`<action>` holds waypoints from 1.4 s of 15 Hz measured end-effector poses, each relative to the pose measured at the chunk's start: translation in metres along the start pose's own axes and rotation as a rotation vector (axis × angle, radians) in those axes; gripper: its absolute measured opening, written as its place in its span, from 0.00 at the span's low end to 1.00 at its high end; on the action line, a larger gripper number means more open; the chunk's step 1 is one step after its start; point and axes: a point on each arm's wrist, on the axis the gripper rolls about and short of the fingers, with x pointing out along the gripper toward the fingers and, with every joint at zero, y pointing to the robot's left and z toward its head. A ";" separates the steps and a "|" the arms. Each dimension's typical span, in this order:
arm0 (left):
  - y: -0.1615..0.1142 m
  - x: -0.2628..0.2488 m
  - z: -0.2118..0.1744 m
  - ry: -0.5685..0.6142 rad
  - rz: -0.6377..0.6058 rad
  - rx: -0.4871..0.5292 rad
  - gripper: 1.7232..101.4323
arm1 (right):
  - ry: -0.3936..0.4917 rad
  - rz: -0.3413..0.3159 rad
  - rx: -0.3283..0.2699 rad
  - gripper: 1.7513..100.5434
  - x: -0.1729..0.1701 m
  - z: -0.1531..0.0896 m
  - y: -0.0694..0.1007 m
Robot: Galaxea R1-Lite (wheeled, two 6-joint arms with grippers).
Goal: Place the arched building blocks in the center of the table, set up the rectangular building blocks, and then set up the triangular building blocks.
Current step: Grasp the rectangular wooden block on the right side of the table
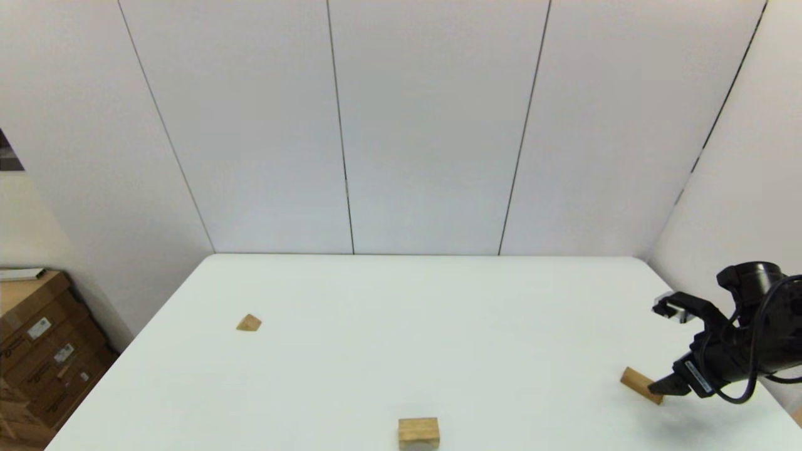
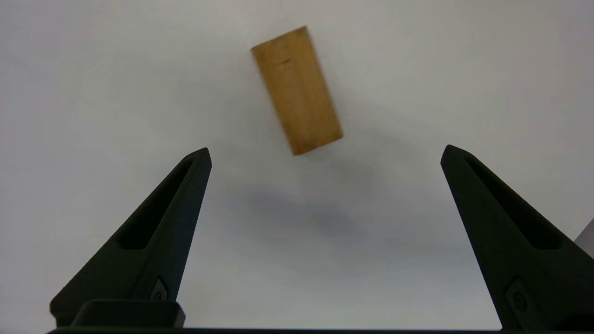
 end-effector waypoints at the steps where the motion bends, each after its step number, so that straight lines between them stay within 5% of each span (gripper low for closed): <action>1: 0.000 0.000 0.000 0.000 0.001 -0.001 0.96 | -0.001 -0.001 -0.001 0.85 0.003 0.003 -0.002; 7: 0.000 0.000 0.000 0.000 0.003 -0.002 0.96 | 0.032 0.041 -0.036 0.41 0.023 0.008 0.005; 9: 0.000 0.000 0.000 0.000 0.002 -0.001 0.96 | 0.047 0.060 -0.044 0.03 0.028 0.007 0.010; 21: 0.000 0.000 0.000 0.000 0.001 0.000 0.96 | 0.056 0.077 -0.059 0.02 0.037 0.012 0.014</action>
